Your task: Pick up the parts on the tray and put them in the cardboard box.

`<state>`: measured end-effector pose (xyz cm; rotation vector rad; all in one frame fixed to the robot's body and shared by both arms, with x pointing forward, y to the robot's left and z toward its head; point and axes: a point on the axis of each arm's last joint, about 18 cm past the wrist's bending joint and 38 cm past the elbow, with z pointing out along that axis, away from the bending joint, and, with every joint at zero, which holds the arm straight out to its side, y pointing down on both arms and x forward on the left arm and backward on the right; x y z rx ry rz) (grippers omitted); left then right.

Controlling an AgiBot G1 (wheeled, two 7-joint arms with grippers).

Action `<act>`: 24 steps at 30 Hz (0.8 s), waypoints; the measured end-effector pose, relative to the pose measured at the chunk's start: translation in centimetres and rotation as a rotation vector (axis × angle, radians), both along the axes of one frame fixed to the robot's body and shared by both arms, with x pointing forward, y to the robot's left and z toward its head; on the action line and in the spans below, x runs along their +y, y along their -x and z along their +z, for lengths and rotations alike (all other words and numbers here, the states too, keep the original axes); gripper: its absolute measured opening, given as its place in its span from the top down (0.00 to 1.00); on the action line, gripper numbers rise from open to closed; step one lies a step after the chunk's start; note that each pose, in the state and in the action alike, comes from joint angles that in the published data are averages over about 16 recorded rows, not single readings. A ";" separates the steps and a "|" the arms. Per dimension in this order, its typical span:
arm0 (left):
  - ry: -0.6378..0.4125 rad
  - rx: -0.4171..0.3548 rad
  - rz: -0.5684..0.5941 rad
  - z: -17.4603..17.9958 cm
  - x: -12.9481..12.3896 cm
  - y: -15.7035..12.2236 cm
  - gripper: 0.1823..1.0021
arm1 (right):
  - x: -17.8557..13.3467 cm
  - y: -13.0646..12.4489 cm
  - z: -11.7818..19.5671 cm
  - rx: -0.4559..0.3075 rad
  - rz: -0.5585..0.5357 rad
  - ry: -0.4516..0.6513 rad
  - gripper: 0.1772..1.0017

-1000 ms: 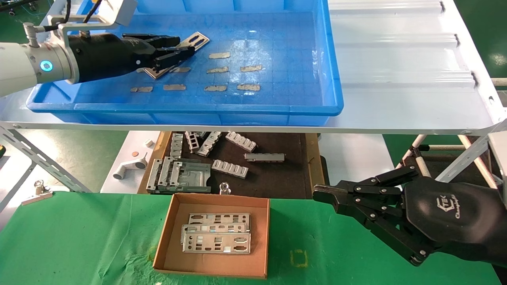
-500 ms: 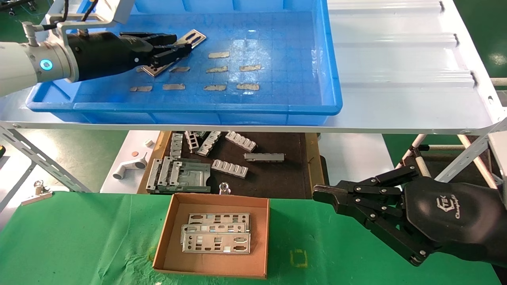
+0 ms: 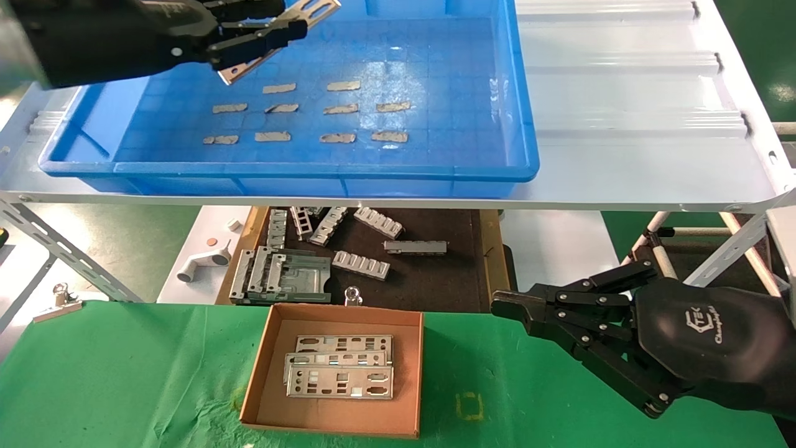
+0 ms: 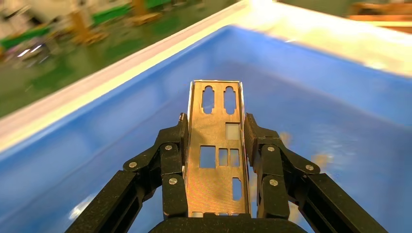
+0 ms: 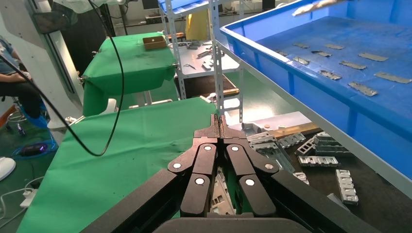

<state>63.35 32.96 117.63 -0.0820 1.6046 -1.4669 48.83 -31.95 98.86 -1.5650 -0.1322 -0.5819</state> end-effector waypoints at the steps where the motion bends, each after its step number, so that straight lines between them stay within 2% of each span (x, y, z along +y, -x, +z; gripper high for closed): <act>1: -0.020 -0.011 -0.021 0.0 0.0 0.6 0.68 | 0.0 0.0 0.0 0.000 0.000 0.000 0.98; 15: -0.274 -0.161 -0.212 -2.1 0.1 7.4 0.69 | 0.0 0.0 0.0 0.000 0.000 0.000 0.98; 19: -0.354 -0.160 -0.263 -4.4 -0.5 9.2 0.69 | 0.0 0.0 0.0 0.000 0.000 0.000 0.98; 24: -0.460 -0.108 -0.319 -8.5 -1.5 10.4 0.69 | 0.0 0.0 0.0 0.000 0.000 0.000 0.98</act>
